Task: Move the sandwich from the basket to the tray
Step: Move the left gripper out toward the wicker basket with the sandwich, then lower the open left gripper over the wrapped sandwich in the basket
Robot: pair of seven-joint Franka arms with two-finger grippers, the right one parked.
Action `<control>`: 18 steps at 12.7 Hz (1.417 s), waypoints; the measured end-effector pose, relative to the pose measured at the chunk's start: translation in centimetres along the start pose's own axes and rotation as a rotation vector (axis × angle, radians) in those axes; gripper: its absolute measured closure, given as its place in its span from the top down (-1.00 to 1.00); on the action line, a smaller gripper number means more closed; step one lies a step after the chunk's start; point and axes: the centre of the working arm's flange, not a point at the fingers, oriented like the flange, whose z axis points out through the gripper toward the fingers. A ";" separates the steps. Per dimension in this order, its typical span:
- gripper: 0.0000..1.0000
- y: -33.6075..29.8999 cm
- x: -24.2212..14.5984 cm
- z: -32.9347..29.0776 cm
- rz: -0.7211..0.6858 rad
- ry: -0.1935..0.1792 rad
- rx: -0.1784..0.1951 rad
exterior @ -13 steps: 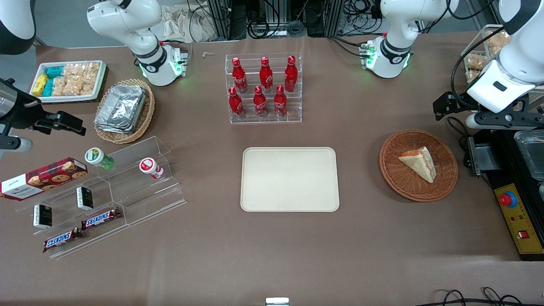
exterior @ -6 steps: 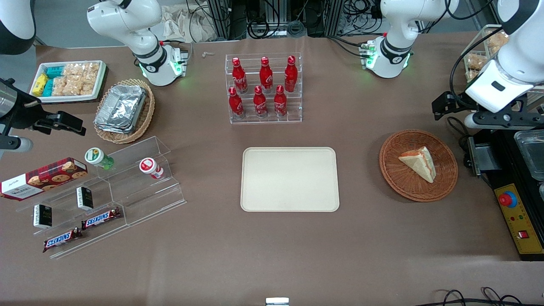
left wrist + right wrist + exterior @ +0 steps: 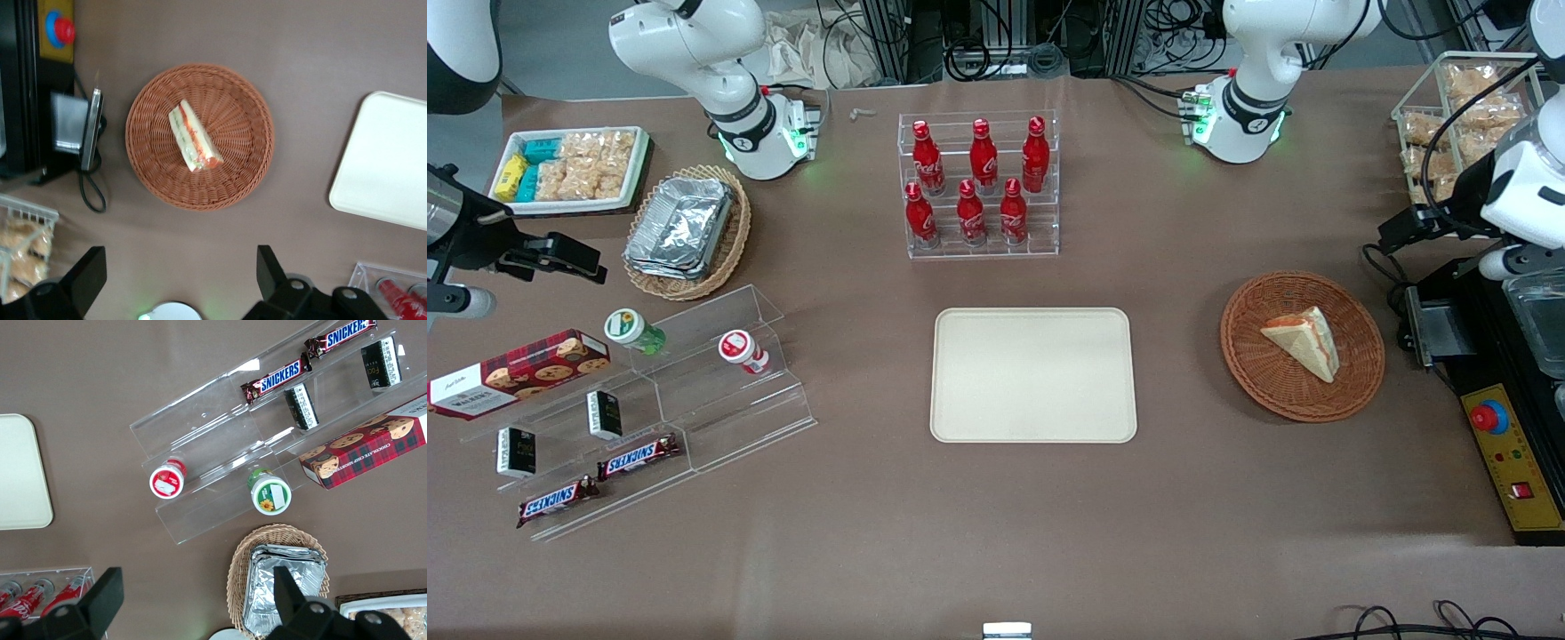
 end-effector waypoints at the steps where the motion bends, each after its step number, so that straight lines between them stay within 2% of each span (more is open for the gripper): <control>1: 1.00 0.2 -0.1 1.2 -0.063 0.002 -0.001; 4: 1.00 1.3 -0.2 5.9 -0.217 0.007 -0.001; 9: 1.00 1.7 -0.2 14.7 -0.310 0.032 -0.015; 13: 1.00 2.0 0.5 20.8 -0.346 -0.028 0.021; 18: 1.00 2.5 2.5 25.8 -0.434 -0.027 0.028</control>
